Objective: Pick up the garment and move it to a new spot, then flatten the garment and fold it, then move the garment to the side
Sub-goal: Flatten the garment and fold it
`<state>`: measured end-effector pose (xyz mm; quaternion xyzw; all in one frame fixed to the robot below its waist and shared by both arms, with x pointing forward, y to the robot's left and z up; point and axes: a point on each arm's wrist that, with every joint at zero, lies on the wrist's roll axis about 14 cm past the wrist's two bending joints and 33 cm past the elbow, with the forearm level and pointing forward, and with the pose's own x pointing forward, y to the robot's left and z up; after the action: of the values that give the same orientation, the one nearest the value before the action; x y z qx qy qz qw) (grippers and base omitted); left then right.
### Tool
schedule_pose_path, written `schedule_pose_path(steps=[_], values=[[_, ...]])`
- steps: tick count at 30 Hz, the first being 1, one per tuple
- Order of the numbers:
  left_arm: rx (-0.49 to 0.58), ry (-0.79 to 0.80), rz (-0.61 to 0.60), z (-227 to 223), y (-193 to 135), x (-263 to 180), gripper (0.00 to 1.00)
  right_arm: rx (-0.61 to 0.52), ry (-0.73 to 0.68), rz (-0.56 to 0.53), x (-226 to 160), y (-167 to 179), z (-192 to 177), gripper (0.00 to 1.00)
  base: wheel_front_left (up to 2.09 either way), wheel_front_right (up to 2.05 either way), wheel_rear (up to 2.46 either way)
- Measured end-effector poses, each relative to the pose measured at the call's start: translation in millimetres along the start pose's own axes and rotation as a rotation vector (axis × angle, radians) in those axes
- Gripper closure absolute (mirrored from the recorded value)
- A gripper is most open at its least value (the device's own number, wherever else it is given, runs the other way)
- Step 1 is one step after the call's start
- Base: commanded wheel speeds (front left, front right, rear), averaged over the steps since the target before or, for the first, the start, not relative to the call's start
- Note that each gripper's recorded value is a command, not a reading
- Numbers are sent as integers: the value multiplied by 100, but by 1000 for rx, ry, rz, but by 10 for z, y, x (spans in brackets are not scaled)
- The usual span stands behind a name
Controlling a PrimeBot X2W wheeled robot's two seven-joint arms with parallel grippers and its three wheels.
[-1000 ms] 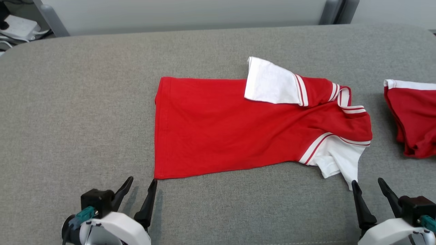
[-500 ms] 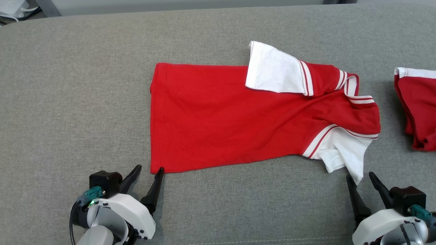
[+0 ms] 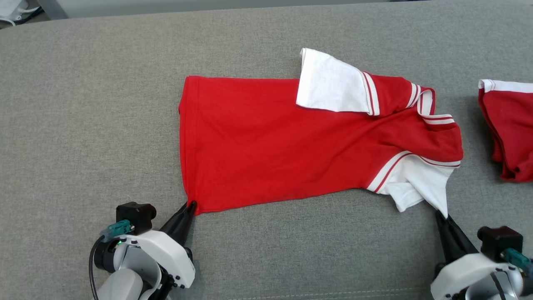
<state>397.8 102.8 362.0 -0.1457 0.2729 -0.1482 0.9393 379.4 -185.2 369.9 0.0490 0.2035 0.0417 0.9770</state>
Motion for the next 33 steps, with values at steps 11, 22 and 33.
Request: schedule_pose_path(steps=[11,22,33], values=[[-175,13,95,-218,155,-456,100,96,97,-39,-562,-66,-291,100,0,0,0],[-98,29,-90,1405,201,280,100,557,-262,286,788,220,2179,100,0,0,0],[153,-824,-179,4793,-596,-200,100,241,-864,431,233,899,5301,100,0,0,0]])
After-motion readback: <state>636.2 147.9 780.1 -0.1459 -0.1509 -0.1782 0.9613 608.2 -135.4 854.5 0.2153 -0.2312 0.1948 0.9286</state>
